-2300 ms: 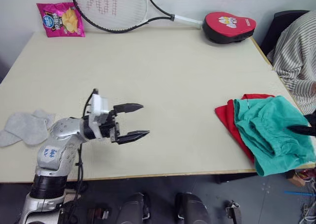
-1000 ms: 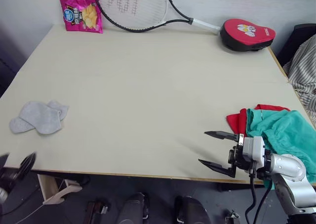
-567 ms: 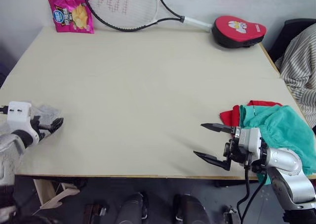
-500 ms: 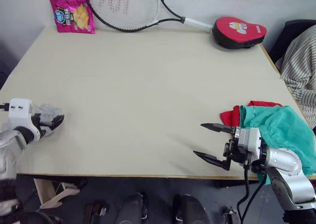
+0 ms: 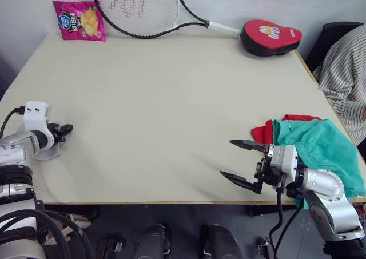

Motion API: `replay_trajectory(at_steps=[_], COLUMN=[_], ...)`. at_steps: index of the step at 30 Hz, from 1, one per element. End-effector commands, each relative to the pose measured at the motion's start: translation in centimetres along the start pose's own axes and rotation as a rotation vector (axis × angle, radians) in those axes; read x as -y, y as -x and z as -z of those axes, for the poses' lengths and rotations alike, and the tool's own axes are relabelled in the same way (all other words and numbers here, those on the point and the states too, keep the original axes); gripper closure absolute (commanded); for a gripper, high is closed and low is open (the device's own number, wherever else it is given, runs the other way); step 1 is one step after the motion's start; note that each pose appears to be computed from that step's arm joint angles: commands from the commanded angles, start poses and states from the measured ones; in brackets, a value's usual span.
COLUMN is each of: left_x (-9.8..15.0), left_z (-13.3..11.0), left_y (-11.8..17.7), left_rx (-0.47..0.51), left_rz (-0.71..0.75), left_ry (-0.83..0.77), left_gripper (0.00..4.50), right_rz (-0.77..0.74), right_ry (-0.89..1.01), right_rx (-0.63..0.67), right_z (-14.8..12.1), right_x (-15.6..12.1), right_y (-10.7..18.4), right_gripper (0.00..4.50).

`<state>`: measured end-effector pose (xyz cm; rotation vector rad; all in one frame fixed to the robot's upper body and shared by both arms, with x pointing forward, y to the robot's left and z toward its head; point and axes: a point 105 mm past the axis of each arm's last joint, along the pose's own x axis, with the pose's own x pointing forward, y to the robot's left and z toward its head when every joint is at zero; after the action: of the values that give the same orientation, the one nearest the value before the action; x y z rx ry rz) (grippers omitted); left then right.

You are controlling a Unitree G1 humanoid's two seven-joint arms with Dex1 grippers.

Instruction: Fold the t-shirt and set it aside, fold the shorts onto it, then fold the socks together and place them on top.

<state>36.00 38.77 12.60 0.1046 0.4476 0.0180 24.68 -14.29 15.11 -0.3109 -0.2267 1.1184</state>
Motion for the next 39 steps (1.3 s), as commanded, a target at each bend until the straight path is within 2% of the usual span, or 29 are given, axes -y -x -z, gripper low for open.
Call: replay_trajectory(at_steps=[1, 4, 5, 6, 7, 9, 11, 16, 22, 26, 29, 33, 36, 39], left_x=[3.2, 7.0, 8.9, 11.7, 14.4, 18.2, 20.5, 28.9, 35.3, 37.0, 37.1, 36.1, 35.1, 33.0], left_z=[0.5, -0.8, -1.3, -1.7, -1.8, -1.6, -1.4, -2.1, -3.5, -3.0, -3.4, -4.9, -5.3, -7.5], left_y=[0.5, 1.2, 1.4, 1.5, 1.8, 2.4, 2.8, 3.7, 4.9, 5.9, 6.6, 8.2, 8.3, 7.5], left_rx=[-0.029, 0.002, 0.015, 0.03, 0.036, 0.032, 0.026, 0.067, 0.13, 0.151, 0.204, 0.328, 0.368, 0.454], left_rz=[0.168, 0.296, 0.356, 0.435, 0.517, 0.624, 0.687, 0.956, 1.171, 1.271, 1.322, 1.425, 1.451, 1.397], left_ry=[-0.045, -0.12, -0.136, -0.159, -0.178, -0.205, -0.227, -0.265, -0.326, -0.402, -0.437, -0.451, -0.492, -0.481], left_gripper=[3.15, 4.06, 4.37, 4.44, 4.44, 4.44, 4.44, 4.44, 4.44, 4.44, 3.7, 2.42, 1.49, 1.49], right_rz=[0.034, 0.043, 0.043, 0.046, 0.049, 0.056, 0.061, 0.091, 0.101, 0.109, 0.107, 0.094, 0.064, 0.021], right_ry=[0.053, 0.057, 0.06, 0.062, 0.065, 0.071, 0.076, 0.087, 0.072, 0.066, 0.063, 0.029, 0.027, 0.025], right_rx=[0.0, -0.01, -0.017, -0.026, -0.036, -0.05, -0.059, -0.108, -0.165, -0.189, -0.193, -0.169, -0.177, -0.171], right_z=[-1.0, -1.0, -0.9, -0.9, -0.9, -0.9, -1.0, -1.1, -0.8, -0.6, -0.5, -0.7, -0.6, -0.5], right_x=[0.5, 0.6, 0.7, 0.8, 0.9, 1.2, 1.3, 1.6, 1.2, 0.7, 0.3, -0.2, -0.5, -0.8], right_y=[0.7, 1.0, 1.2, 1.4, 1.7, 2.1, 2.3, 3.8, 5.0, 5.2, 4.8, 3.1, 2.1, 0.3], right_gripper=[0.0, 0.0, 0.0, 0.0, 0.0, 0.0, 0.0, 0.0, 0.0, 0.0, 0.0, 0.0, 0.0, 0.0])
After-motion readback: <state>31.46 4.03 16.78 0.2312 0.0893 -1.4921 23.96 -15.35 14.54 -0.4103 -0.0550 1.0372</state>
